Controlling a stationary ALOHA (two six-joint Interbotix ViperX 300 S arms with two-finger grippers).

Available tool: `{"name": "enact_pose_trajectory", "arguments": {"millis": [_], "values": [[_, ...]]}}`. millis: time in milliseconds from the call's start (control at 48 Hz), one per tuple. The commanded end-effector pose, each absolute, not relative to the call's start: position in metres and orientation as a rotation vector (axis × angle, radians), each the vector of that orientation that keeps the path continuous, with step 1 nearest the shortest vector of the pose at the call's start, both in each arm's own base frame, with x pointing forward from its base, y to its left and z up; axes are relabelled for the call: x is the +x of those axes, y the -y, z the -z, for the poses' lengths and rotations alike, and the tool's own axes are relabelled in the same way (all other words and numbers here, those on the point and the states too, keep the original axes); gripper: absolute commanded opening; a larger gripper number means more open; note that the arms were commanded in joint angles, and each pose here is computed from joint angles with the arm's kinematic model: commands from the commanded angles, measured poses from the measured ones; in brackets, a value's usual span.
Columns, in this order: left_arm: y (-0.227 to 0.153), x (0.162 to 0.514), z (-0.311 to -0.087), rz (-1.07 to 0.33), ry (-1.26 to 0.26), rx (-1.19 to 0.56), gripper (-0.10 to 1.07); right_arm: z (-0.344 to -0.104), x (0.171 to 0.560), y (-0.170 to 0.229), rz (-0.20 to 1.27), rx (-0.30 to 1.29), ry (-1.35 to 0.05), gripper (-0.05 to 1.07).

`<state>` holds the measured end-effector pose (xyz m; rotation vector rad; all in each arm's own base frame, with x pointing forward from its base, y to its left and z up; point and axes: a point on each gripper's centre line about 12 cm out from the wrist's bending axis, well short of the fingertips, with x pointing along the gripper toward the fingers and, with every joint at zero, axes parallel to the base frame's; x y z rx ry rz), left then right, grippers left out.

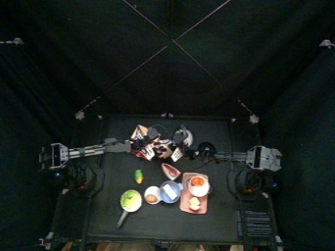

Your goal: Put cleaver back in holder

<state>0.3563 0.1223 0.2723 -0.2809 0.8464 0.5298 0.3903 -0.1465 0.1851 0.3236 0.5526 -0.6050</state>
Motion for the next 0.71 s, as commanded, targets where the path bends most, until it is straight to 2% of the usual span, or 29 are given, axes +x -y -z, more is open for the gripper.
{"name": "enact_pose_trajectory", "arguments": {"millis": [0, 167, 354, 562, 688], "values": [[-0.124, 0.359, -0.283, -0.529, -0.813, -0.275, 0.87, -0.198, 0.393, 0.149, 0.603, 0.322, -0.518, 0.41], [-0.123, 0.358, -0.282, -0.527, -0.815, -0.274, 0.87, -0.197, 0.393, 0.149, 0.604, 0.322, -0.52, 0.41], [-0.119, 0.351, -0.292, -0.515, -0.778, -0.27, 0.87, -0.2, 0.39, 0.148, 0.603, 0.321, -0.514, 0.41], [-0.111, 0.329, -0.304, -0.494, -0.69, -0.258, 0.87, -0.202, 0.385, 0.147, 0.61, 0.319, -0.512, 0.41], [-0.104, 0.311, -0.299, -0.476, -0.657, -0.254, 0.87, -0.205, 0.382, 0.147, 0.614, 0.316, -0.507, 0.41]]}}
